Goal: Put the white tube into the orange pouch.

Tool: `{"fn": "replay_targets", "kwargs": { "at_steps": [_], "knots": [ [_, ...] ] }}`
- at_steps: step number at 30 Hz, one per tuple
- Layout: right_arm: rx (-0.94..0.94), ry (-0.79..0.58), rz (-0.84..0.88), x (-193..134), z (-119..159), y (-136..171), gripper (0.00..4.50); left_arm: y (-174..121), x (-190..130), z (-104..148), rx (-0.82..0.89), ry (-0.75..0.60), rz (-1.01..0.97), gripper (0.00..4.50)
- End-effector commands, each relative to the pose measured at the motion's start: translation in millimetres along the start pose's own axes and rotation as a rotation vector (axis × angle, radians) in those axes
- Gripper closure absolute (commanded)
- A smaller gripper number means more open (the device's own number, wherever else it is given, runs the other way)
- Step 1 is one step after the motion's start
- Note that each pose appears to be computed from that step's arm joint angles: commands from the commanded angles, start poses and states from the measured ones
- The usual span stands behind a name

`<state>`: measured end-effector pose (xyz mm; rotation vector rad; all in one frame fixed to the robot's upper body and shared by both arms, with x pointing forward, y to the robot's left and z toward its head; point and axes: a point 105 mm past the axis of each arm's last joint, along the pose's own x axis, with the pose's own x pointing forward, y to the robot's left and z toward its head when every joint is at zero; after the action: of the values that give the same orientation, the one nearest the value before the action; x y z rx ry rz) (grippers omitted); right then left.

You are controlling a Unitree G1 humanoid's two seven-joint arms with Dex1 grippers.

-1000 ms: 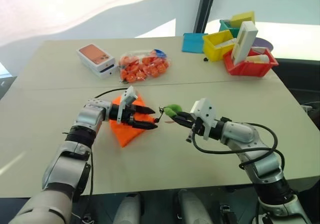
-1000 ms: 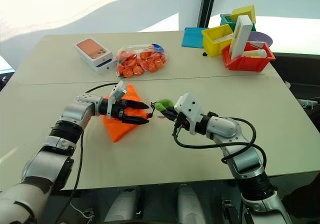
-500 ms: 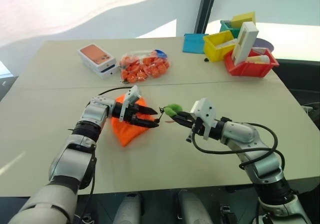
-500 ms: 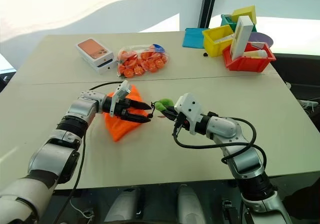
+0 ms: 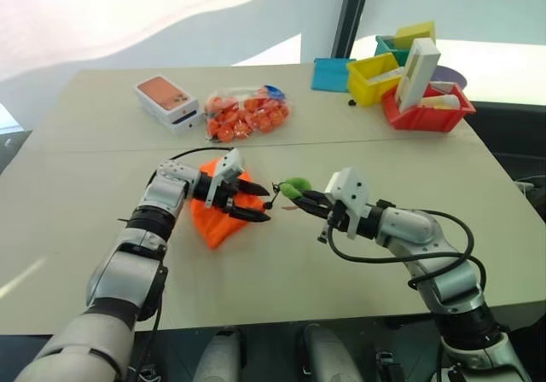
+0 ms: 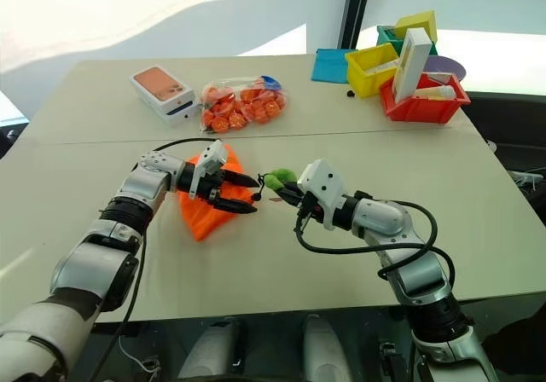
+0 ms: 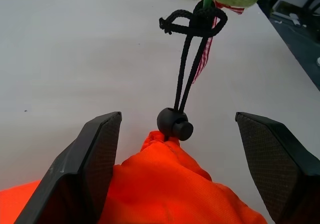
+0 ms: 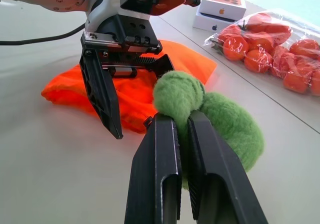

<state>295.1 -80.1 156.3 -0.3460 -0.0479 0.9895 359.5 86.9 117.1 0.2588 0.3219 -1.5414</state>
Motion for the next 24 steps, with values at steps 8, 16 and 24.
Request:
{"fn": "replay_targets", "kwargs": {
  "at_steps": [8,16,24],
  "knots": [
    [-0.063,-0.041,0.007,-1.0,14.6,4.5,4.50,0.6,4.6,-7.1,0.007,0.042,0.000,1.85],
    [0.043,-0.106,-0.077,-3.9,17.8,-6.0,4.50,-4.1,-8.2,4.0,0.227,0.025,0.104,1.33],
    [0.178,-0.134,-0.106,-7.7,10.6,-8.6,4.50,-24.3,-8.7,33.2,0.449,-0.141,0.522,0.01]
  ]
}}
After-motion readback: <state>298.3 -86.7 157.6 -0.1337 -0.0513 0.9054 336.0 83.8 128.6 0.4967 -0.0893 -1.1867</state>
